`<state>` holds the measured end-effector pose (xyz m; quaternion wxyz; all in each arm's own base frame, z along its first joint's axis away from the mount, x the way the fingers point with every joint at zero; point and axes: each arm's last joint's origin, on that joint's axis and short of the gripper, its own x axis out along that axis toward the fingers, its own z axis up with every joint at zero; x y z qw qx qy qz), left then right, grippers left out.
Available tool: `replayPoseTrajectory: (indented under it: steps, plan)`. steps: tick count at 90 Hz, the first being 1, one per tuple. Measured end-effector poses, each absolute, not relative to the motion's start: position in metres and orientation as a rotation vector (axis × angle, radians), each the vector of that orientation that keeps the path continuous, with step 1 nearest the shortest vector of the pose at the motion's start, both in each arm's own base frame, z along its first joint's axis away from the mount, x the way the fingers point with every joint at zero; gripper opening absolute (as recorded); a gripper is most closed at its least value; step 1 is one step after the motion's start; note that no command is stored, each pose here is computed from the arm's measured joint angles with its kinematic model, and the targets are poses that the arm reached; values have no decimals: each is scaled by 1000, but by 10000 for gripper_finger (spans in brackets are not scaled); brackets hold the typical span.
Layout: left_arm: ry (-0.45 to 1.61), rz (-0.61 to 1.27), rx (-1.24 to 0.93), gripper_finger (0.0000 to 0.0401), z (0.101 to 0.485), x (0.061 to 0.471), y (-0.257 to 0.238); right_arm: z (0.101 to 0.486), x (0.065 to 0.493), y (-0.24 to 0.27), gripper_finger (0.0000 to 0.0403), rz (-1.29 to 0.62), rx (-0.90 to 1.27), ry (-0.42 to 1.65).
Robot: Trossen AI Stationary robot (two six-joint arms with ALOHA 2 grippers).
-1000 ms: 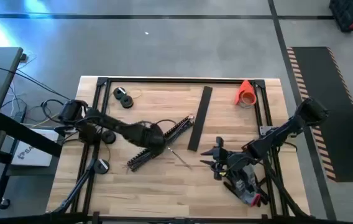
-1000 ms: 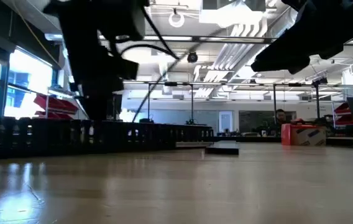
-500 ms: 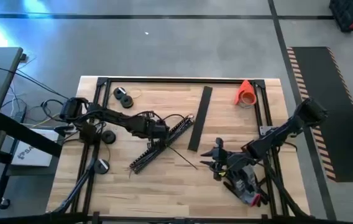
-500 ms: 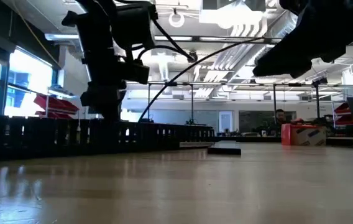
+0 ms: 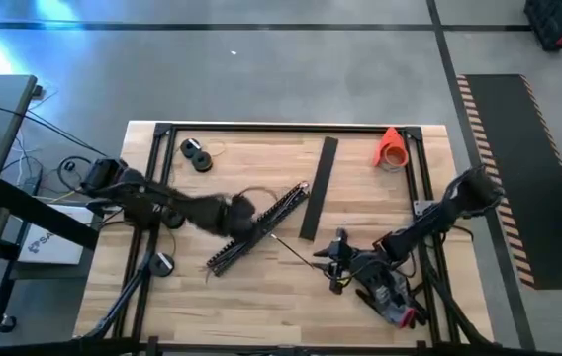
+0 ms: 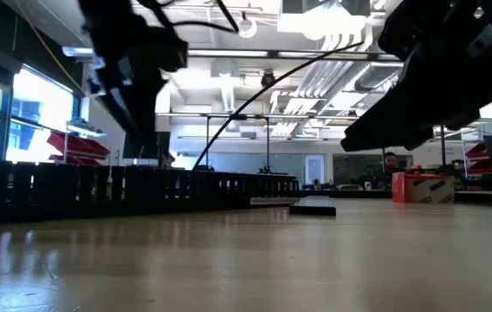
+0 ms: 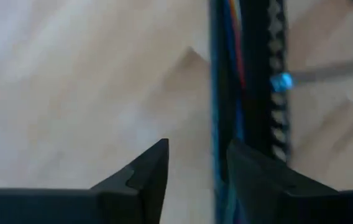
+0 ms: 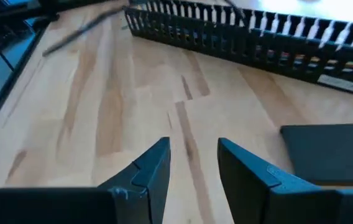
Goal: Ziptie cables
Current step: Close the black cable duct
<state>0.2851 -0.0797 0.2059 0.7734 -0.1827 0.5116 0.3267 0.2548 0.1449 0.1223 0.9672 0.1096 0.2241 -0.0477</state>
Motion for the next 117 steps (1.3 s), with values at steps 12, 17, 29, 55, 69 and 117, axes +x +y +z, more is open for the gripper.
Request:
replayPoseTrajectory:
  steps: [12, 17, 29, 55, 69, 117]
  plan:
    - [1048, 688, -466, 163, 193, 278, -102, 121, 257, 150, 119, -73, 248, 414]
    - [1047, 681, -478, 163, 188, 275, -106, 122, 257, 151, 125, -68, 261, 397]
    - [1052, 676, -471, 154, 176, 270, -105, 128, 259, 152, 160, -53, 301, 344]
    - [1164, 573, -288, 82, 161, 272, -76, 129, 263, 147, 253, -48, 236, 339]
    - [1209, 526, -140, 28, 160, 276, -54, 128, 269, 135, 263, -86, 187, 343]
    - [1233, 516, 12, 30, 163, 278, -32, 124, 281, 84, 264, -245, 192, 457]
